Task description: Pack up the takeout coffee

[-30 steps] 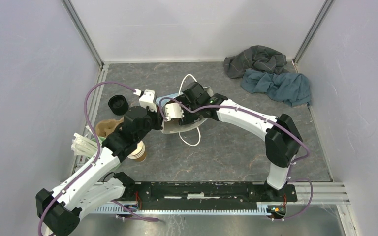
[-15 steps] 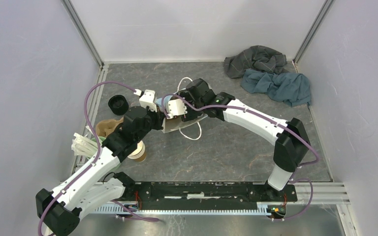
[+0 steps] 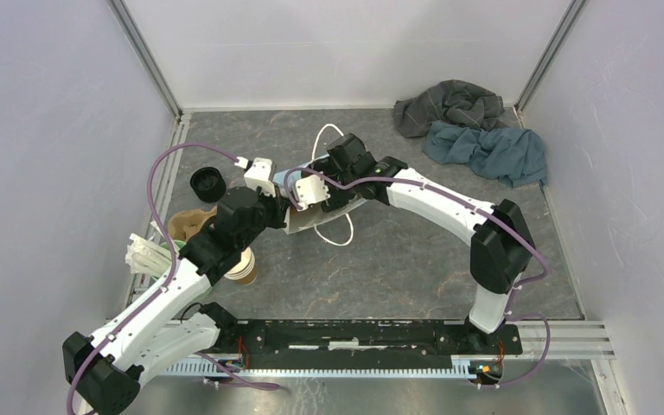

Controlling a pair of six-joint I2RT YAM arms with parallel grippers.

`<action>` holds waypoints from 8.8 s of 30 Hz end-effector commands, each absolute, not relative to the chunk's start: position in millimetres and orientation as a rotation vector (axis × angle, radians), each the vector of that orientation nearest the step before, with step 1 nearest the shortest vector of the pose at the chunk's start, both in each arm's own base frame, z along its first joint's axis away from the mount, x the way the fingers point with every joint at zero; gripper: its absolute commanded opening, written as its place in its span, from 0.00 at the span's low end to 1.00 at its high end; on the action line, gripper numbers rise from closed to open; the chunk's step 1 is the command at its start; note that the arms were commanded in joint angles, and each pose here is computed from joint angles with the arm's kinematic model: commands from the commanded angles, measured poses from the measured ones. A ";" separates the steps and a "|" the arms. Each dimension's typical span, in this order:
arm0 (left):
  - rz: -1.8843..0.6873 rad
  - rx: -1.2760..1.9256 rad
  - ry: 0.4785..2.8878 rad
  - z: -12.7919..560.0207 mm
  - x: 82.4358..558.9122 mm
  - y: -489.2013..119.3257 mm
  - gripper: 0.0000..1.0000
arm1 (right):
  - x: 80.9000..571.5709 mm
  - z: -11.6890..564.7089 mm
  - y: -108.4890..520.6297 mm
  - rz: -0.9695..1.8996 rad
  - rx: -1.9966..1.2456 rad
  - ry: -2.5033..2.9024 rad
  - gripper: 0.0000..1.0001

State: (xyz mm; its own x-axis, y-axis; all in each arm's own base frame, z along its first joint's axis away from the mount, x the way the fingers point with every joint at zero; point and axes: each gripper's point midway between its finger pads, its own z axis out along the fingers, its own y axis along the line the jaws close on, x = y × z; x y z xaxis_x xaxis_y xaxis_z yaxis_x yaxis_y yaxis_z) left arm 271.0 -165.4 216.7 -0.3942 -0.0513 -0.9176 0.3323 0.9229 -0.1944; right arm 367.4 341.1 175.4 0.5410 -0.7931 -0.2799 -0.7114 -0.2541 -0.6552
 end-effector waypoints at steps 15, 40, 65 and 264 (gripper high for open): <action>-0.458 0.219 1.898 243.2 254.8 -171.6 0.02 | 305.7 184.0 323.3 0.010 -1.988 1.226 0.00; -0.455 0.230 1.910 241.3 258.6 -175.9 0.02 | 355.0 193.3 326.4 -0.253 -1.987 1.176 0.00; -0.454 0.234 1.917 239.3 259.0 -177.2 0.02 | 352.8 164.0 338.4 -0.049 -2.091 1.001 0.00; 0.565 -1.057 2.301 265.6 224.1 110.9 0.88 | 205.0 287.6 188.4 0.291 -0.930 1.895 0.98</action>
State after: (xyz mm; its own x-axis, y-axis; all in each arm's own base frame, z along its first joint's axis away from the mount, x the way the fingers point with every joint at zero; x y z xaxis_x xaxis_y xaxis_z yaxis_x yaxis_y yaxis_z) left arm 223.0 80.2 264.7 -0.5870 -0.5532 -0.5911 -0.7427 0.6586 0.1213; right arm 203.2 187.0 271.0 -0.2831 -0.5104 -0.8120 -0.7148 0.6768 -0.1762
